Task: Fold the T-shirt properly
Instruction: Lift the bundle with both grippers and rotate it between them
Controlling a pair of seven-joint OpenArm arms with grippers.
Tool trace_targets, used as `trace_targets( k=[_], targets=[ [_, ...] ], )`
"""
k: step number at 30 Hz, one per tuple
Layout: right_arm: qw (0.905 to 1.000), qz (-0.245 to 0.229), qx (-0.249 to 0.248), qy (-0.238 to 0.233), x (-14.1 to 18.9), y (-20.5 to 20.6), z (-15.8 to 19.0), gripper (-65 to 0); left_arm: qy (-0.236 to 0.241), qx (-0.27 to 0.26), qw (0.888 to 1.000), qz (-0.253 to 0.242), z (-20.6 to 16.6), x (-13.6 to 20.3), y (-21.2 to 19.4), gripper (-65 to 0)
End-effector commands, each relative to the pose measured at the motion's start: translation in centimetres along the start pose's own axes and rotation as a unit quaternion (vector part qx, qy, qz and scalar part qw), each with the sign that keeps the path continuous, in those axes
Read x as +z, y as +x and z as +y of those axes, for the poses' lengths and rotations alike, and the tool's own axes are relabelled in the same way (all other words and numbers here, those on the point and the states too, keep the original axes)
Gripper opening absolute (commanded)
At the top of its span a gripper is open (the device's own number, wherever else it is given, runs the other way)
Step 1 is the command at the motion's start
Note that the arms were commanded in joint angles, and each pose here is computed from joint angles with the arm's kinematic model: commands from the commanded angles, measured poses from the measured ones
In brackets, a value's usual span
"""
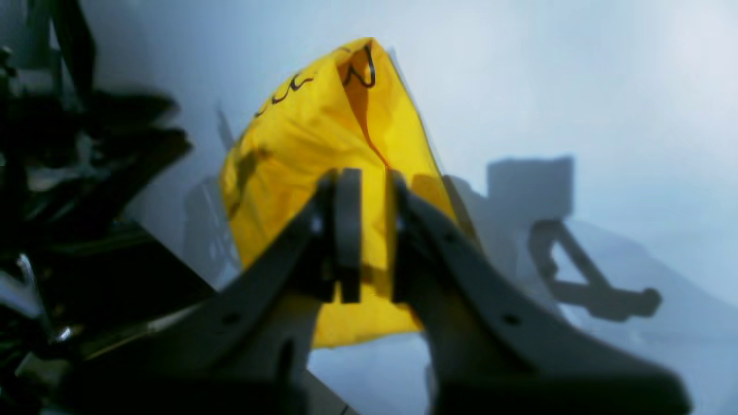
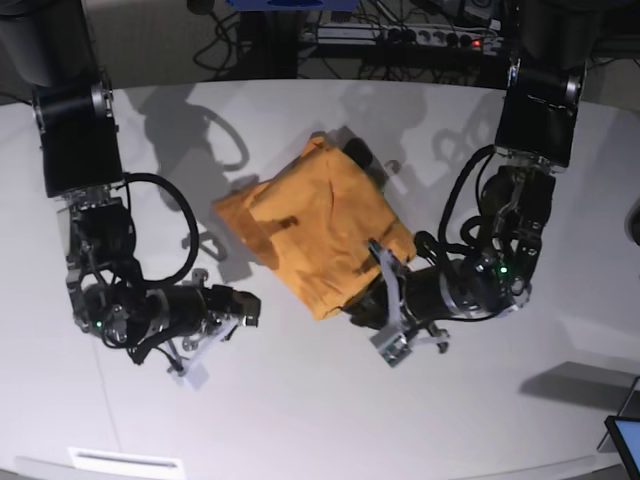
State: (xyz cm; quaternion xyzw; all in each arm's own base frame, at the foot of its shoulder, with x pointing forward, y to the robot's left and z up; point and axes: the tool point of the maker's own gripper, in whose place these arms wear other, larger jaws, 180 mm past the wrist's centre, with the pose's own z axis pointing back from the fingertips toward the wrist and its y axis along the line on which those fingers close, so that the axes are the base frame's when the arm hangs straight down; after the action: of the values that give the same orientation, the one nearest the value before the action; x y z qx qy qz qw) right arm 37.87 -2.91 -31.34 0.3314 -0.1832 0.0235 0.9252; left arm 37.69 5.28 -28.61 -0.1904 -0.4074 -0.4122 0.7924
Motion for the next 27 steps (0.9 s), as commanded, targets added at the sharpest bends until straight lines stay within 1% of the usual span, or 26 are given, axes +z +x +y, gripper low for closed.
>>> trace_targets(
  k=[1,2,4,6,8,10,13,17,19,22,24,27],
  targets=[
    [0.9999,-0.006,0.004,0.010,0.4,0.3,0.7,-60.9,0.006,-0.013,1.000,-0.023,0.6,0.6,1.8,-61.8],
    [0.9999,-0.007,0.005,0.012,0.3,-0.1,0.8,-62.1,0.014,-0.022,1.000,-0.014,0.8,0.5,1.5,-65.0],
    [0.9993,-0.024,0.018,0.021,0.6,-0.7,1.6,-64.4,0.039,-0.039,0.998,0.008,1.5,0.2,0.6,-65.0],
    [0.9987,-0.033,0.028,0.028,0.9,-1.2,2.4,-64.7,0.066,-0.068,0.995,0.023,1.9,-0.3,-0.1,-65.0],
    [0.9986,-0.031,0.029,0.032,0.8,-2.1,2.5,-64.7,0.090,-0.091,0.991,0.028,2.0,-0.5,-1.3,-65.0],
    [0.9984,-0.031,0.031,0.035,0.9,-2.5,2.8,-64.7,0.100,-0.108,0.989,0.030,1.9,-0.8,-2.0,-65.0],
    [0.9979,-0.032,0.037,0.041,1.0,-3.0,3.4,-64.7,0.099,-0.113,0.988,0.030,1.6,-0.8,-2.5,-65.0],
    [0.9980,-0.020,0.025,0.055,0.1,-4.5,4.0,-64.7,0.101,-0.098,0.989,0.041,2.4,-1.2,-3.4,-65.0],
    [0.9979,-0.014,0.018,0.060,-0.3,-5.2,4.2,-64.7,0.106,-0.099,0.989,0.041,3.1,-1.2,-3.0,-65.0],
    [0.9975,-0.017,0.023,0.065,-0.1,-5.5,4.7,-64.7,0.111,-0.099,0.988,0.040,3.7,-1.0,-2.7,-65.0],
    [0.9972,-0.017,0.026,0.068,0.1,-6.0,5.0,-64.7,0.111,-0.101,0.988,0.043,3.7,-1.1,-2.8,-65.0],
    [0.9975,-0.005,0.015,0.068,-0.3,-7.4,4.6,-64.7,0.108,-0.102,0.988,0.046,3.4,-1.3,-3.0,-65.0]
  ],
)
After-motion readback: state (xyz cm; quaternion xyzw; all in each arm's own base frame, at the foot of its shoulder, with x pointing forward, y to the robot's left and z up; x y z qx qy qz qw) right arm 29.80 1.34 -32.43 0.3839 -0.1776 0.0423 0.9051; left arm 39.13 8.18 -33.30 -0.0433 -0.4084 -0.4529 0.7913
